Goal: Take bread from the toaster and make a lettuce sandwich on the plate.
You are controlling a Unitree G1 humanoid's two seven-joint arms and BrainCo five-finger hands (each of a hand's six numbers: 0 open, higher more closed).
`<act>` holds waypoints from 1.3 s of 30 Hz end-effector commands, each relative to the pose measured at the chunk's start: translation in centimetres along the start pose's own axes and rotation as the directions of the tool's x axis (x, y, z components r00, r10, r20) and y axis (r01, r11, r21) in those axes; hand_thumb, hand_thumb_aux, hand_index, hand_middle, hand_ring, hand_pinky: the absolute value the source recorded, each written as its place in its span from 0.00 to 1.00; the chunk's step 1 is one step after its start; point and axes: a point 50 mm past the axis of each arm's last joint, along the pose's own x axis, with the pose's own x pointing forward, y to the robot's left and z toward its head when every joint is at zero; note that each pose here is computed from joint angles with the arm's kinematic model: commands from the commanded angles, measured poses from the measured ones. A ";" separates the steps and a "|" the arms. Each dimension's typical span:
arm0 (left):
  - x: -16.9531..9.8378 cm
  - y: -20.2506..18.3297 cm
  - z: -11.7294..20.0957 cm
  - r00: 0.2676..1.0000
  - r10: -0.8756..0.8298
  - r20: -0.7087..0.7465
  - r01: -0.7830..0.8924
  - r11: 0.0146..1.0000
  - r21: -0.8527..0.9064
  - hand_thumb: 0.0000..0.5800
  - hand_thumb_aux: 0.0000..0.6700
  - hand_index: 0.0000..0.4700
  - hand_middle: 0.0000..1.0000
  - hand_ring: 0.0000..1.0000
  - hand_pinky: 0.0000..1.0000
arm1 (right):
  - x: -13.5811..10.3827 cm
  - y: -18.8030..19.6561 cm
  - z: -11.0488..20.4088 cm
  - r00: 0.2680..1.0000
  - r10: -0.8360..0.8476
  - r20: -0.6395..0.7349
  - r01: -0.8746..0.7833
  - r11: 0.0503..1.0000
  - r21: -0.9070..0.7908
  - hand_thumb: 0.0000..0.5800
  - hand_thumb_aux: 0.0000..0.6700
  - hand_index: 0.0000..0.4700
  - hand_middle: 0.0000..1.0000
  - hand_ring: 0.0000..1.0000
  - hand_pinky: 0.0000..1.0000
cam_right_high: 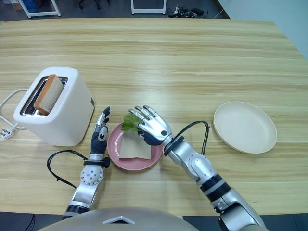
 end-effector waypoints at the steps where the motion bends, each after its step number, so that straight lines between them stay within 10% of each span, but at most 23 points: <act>1: -0.1 -0.2 -0.6 1.000 -0.005 -0.027 0.006 1.000 0.014 0.00 0.00 0.00 0.00 0.00 0.00 | -0.9 -1.0 0.5 1.000 -0.003 0.015 0.003 1.000 0.000 1.00 1.00 1.00 0.00 0.00 0.00; 15: -0.3 -0.3 -1.1 0.999 -0.016 -0.043 0.017 0.999 0.033 0.00 0.00 0.00 0.00 0.00 0.00 | -2.2 1.1 2.8 0.989 0.127 0.078 -0.132 0.990 0.057 1.00 1.00 1.00 0.00 0.00 0.00; 16: -0.3 -0.3 -1.1 0.999 -0.016 -0.045 0.017 0.999 0.034 0.00 0.00 0.00 0.00 0.00 0.00 | -2.3 1.2 2.9 0.988 0.134 0.080 -0.139 0.989 0.057 0.45 0.26 0.26 0.00 0.00 0.00; 17: -0.3 -0.3 -1.2 0.999 -0.015 -0.046 0.017 0.999 0.036 0.00 0.00 0.00 0.00 0.00 0.00 | -2.4 1.2 2.9 0.987 0.139 0.080 -0.144 0.988 0.057 0.00 0.00 0.00 0.00 0.00 0.00; 24: -0.1 0.3 0.0 0.999 0.012 0.045 -0.016 0.995 0.094 0.00 0.00 0.00 0.00 0.00 0.00 | -2.5 -2.3 1.6 1.000 -0.004 0.004 0.003 0.985 0.171 0.00 0.00 0.00 0.00 0.00 0.00; 29: 0.1 2.1 5.8 0.928 0.034 0.372 -0.150 0.946 0.287 0.00 0.00 0.00 0.00 0.00 0.00 | -2.7 -7.4 -2.6 0.946 -0.240 -0.218 0.308 0.877 0.370 0.00 0.00 0.00 0.00 0.00 0.00; 33: 0.1 6.5 12.8 0.786 0.029 0.618 -0.432 0.741 0.514 0.00 0.00 0.00 0.00 0.00 0.00 | -3.8 -7.4 -6.5 0.828 -0.264 -0.495 0.536 0.632 0.560 0.00 0.00 0.00 0.00 0.00 0.00; 39: 1.1 14.6 13.5 0.907 0.158 0.391 -0.421 0.392 0.818 0.00 0.00 0.00 0.00 0.00 0.00 | -5.0 -4.6 -7.5 0.790 -0.149 -0.595 0.569 0.541 0.619 0.00 0.00 0.00 0.00 0.00 0.00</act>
